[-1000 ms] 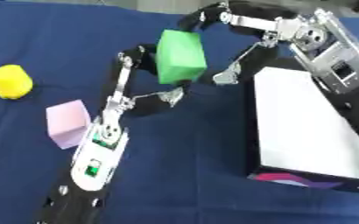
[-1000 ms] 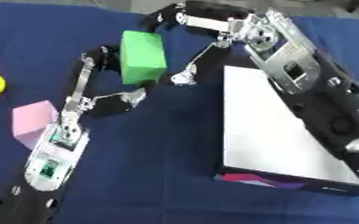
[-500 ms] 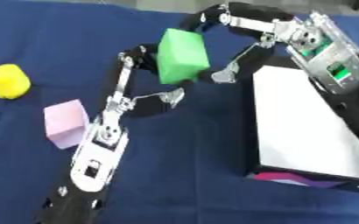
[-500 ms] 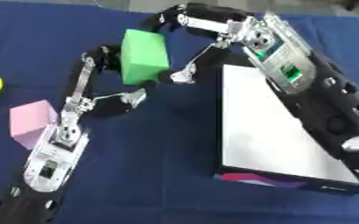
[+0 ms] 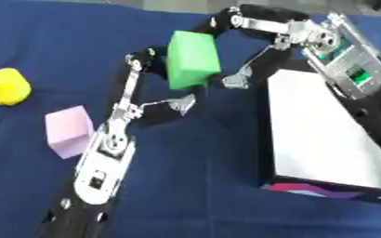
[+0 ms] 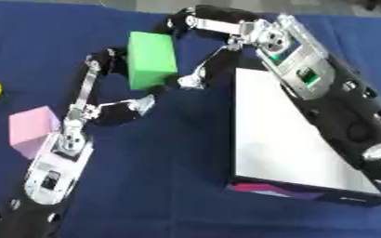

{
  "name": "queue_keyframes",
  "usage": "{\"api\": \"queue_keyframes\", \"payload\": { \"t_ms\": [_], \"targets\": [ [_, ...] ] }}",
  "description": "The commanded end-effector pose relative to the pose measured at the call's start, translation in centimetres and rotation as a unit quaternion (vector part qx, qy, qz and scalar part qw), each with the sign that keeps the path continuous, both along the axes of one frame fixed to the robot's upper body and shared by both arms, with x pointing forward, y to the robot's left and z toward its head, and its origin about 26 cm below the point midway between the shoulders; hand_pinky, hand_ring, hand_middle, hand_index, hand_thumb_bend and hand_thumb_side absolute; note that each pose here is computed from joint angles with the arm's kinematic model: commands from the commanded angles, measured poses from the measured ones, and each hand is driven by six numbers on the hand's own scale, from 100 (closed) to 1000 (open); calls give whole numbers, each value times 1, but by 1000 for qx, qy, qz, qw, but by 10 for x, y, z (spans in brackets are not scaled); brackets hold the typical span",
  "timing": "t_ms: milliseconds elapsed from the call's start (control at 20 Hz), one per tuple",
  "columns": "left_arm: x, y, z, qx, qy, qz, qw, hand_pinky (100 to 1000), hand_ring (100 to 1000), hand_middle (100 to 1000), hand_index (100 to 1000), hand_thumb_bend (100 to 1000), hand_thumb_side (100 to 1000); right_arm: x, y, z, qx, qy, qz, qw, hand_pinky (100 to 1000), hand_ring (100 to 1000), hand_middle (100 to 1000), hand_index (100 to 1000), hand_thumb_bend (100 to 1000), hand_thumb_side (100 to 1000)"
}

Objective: Pick up the objects with one hand, pass them to the other hand, and then place them into the box on the other side of the table.

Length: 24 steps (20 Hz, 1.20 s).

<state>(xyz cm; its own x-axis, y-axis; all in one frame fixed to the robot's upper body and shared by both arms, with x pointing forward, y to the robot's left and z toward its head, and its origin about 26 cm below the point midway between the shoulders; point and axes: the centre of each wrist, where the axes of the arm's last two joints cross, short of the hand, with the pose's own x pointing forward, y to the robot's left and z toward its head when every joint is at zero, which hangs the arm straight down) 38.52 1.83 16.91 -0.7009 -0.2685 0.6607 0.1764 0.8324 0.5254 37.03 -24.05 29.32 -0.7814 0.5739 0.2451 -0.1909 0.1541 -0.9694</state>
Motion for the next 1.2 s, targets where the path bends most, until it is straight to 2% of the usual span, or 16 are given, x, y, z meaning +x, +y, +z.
{"api": "queue_keyframes", "payload": {
  "t_ms": [50,350,500,700,800,950,1000,1100,1200],
  "targets": [
    [-4,-10,8,11,-27,-9,1000,709,509,402,542,100,140,-5,0,14,6,5,9,1000,856,872,551,842,290,324],
    [-4,-11,6,20,-39,-5,999,709,511,405,544,100,133,-9,2,18,40,39,11,998,832,799,429,750,214,141],
    [-3,-12,5,21,-39,-3,999,709,510,405,545,100,129,-10,2,18,57,45,11,997,827,783,395,724,164,105],
    [-3,-12,3,23,-38,0,999,709,511,409,552,110,143,-11,2,19,78,55,9,995,817,765,365,697,140,114],
    [-3,-12,2,23,-35,2,999,713,513,416,562,190,170,-11,2,19,87,60,5,994,815,761,358,690,143,112],
    [-2,-11,1,19,-32,6,999,741,532,458,616,394,272,-11,1,20,95,64,0,993,812,755,343,675,151,100],
    [-2,-11,1,18,-32,8,999,744,534,461,621,404,277,-11,1,21,98,64,-2,993,812,755,342,674,152,100],
    [-2,-10,1,15,-35,9,999,767,567,508,684,512,336,-11,0,21,102,64,-4,993,812,752,334,665,156,100],
    [-2,-10,1,15,-38,11,999,774,581,528,711,554,358,-11,-2,22,104,63,-8,992,811,751,330,662,158,100]
  ]
}}
